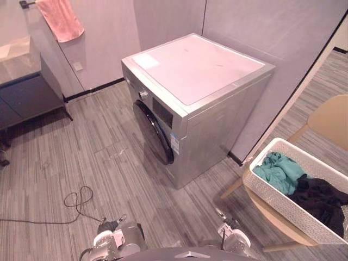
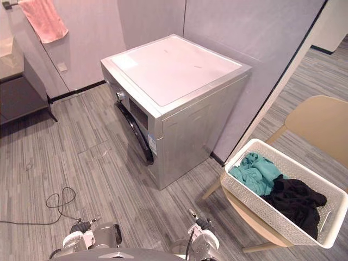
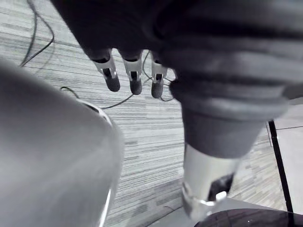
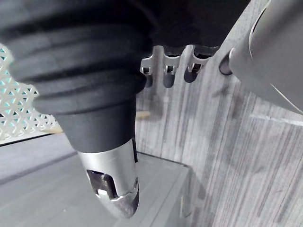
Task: Pick up the laundry basket with both hands and put the clothes into the washing machine.
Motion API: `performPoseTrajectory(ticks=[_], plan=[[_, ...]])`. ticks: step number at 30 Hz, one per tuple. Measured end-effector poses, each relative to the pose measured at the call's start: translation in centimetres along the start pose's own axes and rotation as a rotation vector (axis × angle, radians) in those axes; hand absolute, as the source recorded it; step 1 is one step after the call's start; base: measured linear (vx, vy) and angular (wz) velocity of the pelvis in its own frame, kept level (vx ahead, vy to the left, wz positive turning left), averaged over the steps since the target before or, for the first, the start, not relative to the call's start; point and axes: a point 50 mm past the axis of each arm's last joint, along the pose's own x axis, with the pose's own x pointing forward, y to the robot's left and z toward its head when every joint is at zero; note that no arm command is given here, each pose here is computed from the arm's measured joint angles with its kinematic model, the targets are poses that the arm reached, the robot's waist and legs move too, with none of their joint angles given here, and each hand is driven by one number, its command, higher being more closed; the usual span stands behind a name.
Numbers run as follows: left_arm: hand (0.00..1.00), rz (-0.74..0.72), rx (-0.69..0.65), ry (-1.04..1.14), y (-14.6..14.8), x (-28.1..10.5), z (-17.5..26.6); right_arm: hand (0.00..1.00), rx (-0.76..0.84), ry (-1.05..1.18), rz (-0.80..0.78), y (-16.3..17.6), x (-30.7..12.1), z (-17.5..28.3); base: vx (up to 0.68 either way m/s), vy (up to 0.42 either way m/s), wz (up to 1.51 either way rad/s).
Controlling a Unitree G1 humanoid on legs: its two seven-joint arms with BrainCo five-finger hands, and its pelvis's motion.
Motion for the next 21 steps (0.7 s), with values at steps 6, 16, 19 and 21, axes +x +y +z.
performPoseTrajectory(ticks=[6, 16, 19, 21], plan=[[0.00, 0.005, 0.009, -0.031, -0.3, -0.1, 0.4, 0.00, -0.055, 0.018, -0.048, -1.8, -0.1, -0.7, 0.23, 0.421, -0.25], [0.00, -0.044, 0.263, -0.025, -0.3, 0.5, 0.2, 0.00, -0.045, 0.124, -0.091, -1.7, 0.9, -1.4, 0.16, 0.402, 0.06], [0.00, -0.050, 0.307, -0.014, -0.4, 0.4, -0.3, 0.00, -0.131, 0.060, 0.000, 0.7, 0.8, 0.0, 0.09, 0.268, -0.41], [0.00, -0.048, 0.308, -0.012, -0.3, 0.4, -0.4, 0.00, -0.189, 0.019, 0.104, 3.4, 0.1, 0.1, 0.02, 0.115, -0.22]])
